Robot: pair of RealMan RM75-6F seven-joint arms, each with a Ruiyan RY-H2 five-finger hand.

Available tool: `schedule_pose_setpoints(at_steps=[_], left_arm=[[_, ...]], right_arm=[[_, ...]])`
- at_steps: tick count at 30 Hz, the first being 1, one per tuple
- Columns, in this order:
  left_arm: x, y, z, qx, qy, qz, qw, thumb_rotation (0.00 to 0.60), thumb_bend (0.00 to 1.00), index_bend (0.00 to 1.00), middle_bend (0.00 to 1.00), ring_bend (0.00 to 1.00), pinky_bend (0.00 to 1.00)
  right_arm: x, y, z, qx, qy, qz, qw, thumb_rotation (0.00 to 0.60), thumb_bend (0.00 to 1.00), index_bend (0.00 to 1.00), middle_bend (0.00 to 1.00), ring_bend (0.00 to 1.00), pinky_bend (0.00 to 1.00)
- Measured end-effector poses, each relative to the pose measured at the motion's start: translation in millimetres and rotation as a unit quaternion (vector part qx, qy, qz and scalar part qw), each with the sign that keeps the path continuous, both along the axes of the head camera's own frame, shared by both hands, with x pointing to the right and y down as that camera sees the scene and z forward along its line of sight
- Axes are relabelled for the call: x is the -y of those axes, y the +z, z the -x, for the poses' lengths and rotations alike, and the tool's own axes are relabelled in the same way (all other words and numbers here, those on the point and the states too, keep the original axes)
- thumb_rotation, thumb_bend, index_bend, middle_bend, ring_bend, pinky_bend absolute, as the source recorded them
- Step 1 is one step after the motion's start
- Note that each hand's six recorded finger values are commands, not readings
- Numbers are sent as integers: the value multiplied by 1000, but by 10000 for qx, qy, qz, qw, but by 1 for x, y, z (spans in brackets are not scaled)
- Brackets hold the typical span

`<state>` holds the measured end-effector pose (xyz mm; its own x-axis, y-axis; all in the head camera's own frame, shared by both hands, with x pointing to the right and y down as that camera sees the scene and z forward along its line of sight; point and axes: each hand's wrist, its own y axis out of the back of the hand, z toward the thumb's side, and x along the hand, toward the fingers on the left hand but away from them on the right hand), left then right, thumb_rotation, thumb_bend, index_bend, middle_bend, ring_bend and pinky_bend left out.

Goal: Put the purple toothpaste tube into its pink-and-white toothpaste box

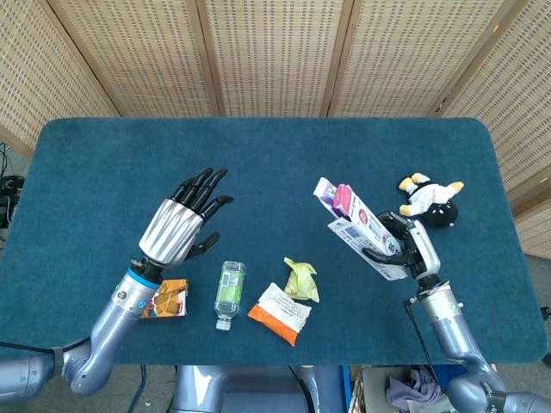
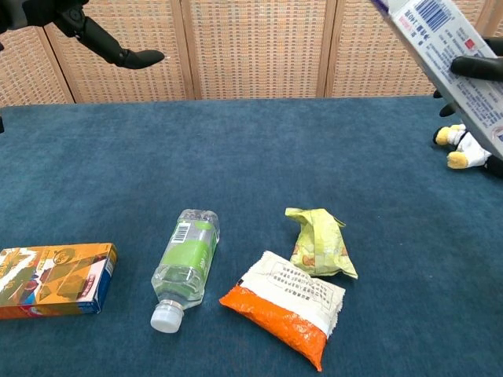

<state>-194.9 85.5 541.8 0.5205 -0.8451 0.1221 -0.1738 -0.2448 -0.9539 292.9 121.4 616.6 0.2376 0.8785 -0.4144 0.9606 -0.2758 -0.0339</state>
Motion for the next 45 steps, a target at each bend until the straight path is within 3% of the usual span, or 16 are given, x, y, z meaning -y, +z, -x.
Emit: schedule_pose_setpoints(at_steps=[9,13,17,20,23,26,30,34,37,45], left_arm=[[3,2,14,51,-80,-5,10000,600,309,253,14,27,164],[3,10,25,238,-113,53,9996,600,308,253,14,27,164],[4,20,41,490,-184,166,9985,600,309,253,14,27,163],[3,27,53,624,-256,314,9972,600,309,241,3,15,139],[0,34,69,792,-350,480,9951,600,309,180,0,0,92],[-4,40,84,978,-452,627,9922,600,309,133,0,0,49],[-12,46,103,1180,-619,820,9877,600,308,46,0,0,0],[-23,52,125,1401,-805,1026,9815,600,309,8,0,0,0],[-33,55,136,1430,-959,1136,9785,600,308,6,0,0,0],[-71,62,159,1332,-1295,1133,9760,600,309,6,0,0,0]], right_arm=[[2,-5,-8,275,194,-145,9993,600,0,606,531,431,457],[1,-3,-14,-235,5,-253,9994,600,1,606,531,431,457],[0,1,-24,-1180,-295,-429,9917,600,1,606,530,431,457],[-2,4,-35,-2038,-530,-554,9760,600,1,606,524,431,457],[-6,8,-47,-2927,-777,-629,9510,600,1,606,520,431,457],[-12,12,-60,-3777,-1036,-657,9177,600,1,606,520,431,457],[-25,19,-80,-4788,-1366,-625,8650,600,0,606,520,431,457],[-42,27,-99,-5468,-1523,-498,8218,600,1,606,518,431,457],[-54,36,-112,-5722,-1519,-300,8053,600,1,606,517,431,457],[-82,56,-124,-5781,-1555,147,8009,600,1,606,513,431,457]])
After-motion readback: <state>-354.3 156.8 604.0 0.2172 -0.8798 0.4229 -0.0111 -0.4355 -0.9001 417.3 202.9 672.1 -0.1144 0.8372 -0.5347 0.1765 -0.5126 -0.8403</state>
